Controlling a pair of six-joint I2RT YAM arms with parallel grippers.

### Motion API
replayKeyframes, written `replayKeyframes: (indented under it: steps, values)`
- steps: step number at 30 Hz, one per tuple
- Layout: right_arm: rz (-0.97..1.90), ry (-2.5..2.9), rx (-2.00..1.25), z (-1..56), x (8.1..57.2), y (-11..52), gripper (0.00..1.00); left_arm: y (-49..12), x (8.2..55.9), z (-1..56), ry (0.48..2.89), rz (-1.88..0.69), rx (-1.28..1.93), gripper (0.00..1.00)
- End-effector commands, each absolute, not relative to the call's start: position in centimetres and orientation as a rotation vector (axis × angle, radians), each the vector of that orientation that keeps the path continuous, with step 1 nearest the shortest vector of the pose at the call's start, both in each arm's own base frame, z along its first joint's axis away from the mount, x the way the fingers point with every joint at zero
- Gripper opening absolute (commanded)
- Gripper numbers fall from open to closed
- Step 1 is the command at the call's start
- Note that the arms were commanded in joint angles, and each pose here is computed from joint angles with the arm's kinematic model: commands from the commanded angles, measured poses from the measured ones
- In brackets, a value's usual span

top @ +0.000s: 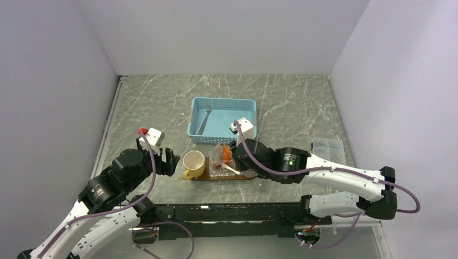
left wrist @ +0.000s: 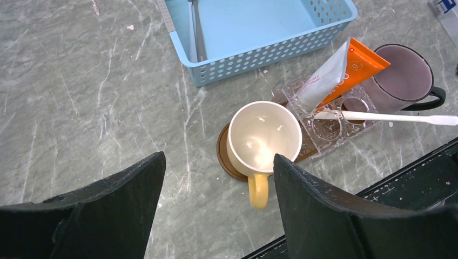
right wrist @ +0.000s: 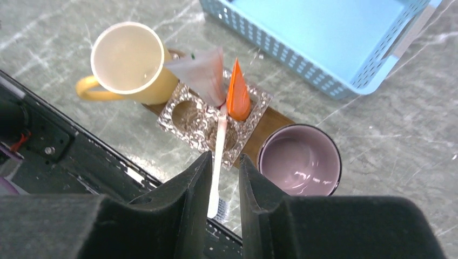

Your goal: Prepare toiletry sets of a toothbrush and toothpaste on the tray

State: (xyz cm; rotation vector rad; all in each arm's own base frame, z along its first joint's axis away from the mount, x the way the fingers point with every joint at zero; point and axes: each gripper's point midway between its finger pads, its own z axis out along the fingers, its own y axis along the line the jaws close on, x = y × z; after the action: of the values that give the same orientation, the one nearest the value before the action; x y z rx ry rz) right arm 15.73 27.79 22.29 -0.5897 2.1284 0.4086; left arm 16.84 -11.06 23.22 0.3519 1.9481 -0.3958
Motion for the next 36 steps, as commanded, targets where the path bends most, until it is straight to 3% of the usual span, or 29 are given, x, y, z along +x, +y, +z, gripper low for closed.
replayKeyframes:
  steps: [1,21,28,31,36]
  values:
    - [0.381,2.051,-0.534,26.4,17.0,27.4,0.28,-11.2,17.3,23.9,1.922,-0.407,0.319,0.79]
    - [0.401,2.07,-0.469,28.6,25.3,26.9,0.36,-12.9,19.2,25.8,1.999,-0.359,0.334,0.88]
    - [0.415,2.088,-0.449,28.1,26.1,25.1,0.37,-15.6,22.8,28.0,2.032,-0.315,0.384,0.91]
    - [0.411,2.1,-0.45,27.5,26.0,24.5,0.37,-16.7,24.9,28.3,2.048,-0.313,0.396,0.99]
    - [0.426,2.131,-0.455,26.4,25.6,23.2,0.37,-18.2,29.7,27.5,2.105,-0.338,0.398,0.96]
